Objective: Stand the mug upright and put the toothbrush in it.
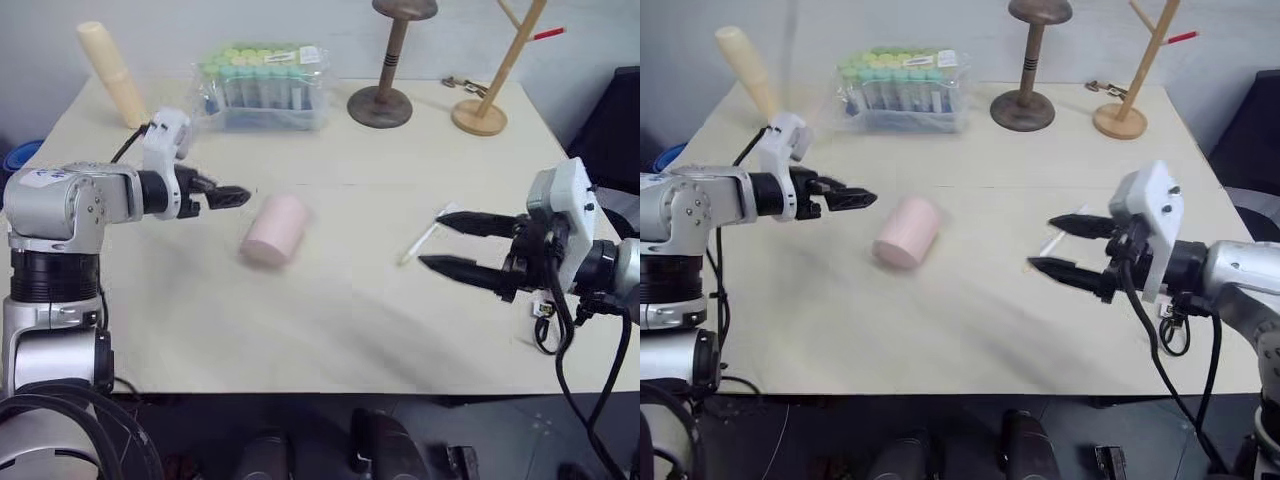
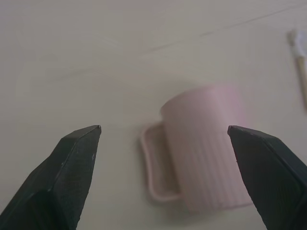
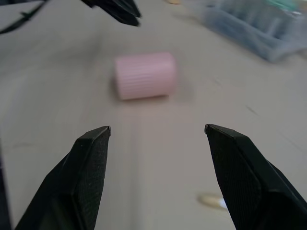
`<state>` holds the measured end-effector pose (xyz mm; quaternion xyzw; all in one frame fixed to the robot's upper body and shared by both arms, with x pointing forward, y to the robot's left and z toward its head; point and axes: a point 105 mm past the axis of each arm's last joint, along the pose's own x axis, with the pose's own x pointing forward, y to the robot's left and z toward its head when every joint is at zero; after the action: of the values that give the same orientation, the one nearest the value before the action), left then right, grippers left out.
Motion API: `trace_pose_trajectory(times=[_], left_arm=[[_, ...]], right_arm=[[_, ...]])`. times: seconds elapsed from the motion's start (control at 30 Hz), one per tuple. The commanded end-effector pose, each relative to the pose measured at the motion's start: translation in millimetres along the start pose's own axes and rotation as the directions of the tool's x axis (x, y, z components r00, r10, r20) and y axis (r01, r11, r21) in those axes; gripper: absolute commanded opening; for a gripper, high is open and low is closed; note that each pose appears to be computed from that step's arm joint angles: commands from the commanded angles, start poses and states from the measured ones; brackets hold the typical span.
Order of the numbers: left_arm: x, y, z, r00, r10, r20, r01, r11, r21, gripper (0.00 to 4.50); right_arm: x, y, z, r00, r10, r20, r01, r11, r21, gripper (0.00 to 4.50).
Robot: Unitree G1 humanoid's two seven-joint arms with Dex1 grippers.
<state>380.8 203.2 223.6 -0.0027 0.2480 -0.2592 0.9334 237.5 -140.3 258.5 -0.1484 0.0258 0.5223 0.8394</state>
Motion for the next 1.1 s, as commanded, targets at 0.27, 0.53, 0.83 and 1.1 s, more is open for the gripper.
trace_pose_trajectory(times=[0.27,0.53,0.83,1.1], left_arm=[[30.3,7.2,-19.5,0.995,-0.024,-0.097,0.016,0.997,-0.081,4.50],[64.5,3.6,-45.4,0.980,-0.064,-0.188,0.057,0.998,-0.040,4.50],[76.1,1.9,-44.5,0.976,-0.064,-0.209,0.075,0.996,0.042,2.28],[74.2,-3.6,-44.9,0.971,-0.107,-0.212,0.104,0.994,-0.026,0.05]], right_arm=[[1.5,3.0,21.5,0.993,0.101,0.053,-0.098,0.994,-0.051,3.25],[2.1,6.0,13.5,0.993,0.111,0.045,-0.110,0.994,-0.028,3.25],[-1.3,1.2,11.8,0.997,0.077,0.032,-0.076,0.996,-0.040,3.29],[-2.2,-2.2,9.4,0.998,0.048,0.027,-0.047,0.998,-0.046,3.29]])
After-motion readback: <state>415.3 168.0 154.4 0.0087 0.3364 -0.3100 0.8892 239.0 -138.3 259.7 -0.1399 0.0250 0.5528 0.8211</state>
